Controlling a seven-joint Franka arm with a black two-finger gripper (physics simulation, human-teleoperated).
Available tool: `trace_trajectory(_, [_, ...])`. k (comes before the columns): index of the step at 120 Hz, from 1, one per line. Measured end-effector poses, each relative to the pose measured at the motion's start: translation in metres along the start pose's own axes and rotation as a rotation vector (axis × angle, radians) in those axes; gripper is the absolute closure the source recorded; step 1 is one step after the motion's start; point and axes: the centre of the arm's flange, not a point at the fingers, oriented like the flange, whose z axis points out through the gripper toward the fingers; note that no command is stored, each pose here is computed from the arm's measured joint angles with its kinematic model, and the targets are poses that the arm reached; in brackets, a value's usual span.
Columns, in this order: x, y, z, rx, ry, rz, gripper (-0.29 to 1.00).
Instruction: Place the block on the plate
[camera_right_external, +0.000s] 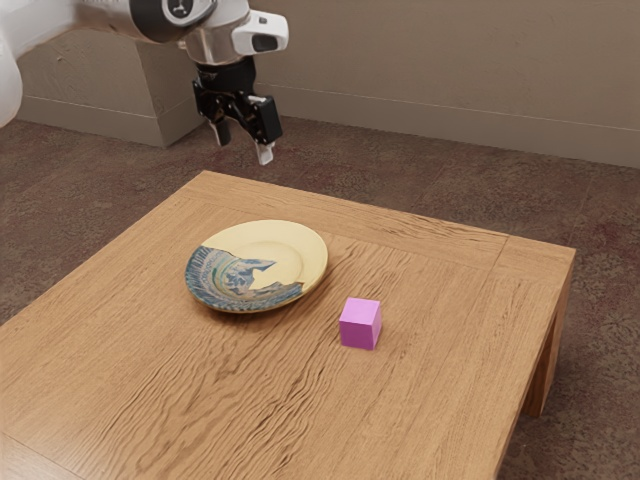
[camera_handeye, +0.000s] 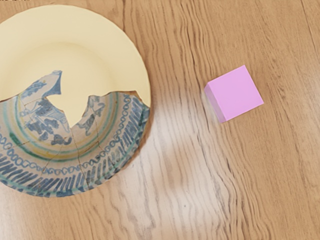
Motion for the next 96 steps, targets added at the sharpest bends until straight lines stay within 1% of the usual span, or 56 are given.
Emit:
trace_trajectory(9, [0.001, 0.002, 0.001, -0.001, 0.003, 0.008, 0.0])
trace_trajectory(17, [0.01, 0.013, 0.018, -0.004, -0.008, 0.03, 0.0])
trace_trajectory(27, [0.05, 0.037, 0.051, -0.002, -0.01, 0.061, 0.0])
trace_trajectory(37, [0.096, 0.066, 0.094, -0.019, -0.006, 0.085, 0.0])
trace_trajectory(45, [0.121, 0.091, 0.127, -0.044, -0.005, 0.101, 0.0])
trace_trajectory(56, [0.14, 0.112, 0.172, -0.101, -0.02, 0.086, 0.0])
trace_trajectory(68, [0.151, 0.128, 0.212, -0.17, -0.035, 0.041, 0.0])
trace_trajectory(77, [0.153, 0.131, 0.225, -0.196, -0.041, -0.012, 0.0])
trace_trajectory(81, [0.153, 0.126, 0.233, -0.194, -0.052, -0.042, 0.0])
trace_trajectory(96, [0.143, 0.089, 0.268, -0.133, -0.114, -0.142, 0.0])
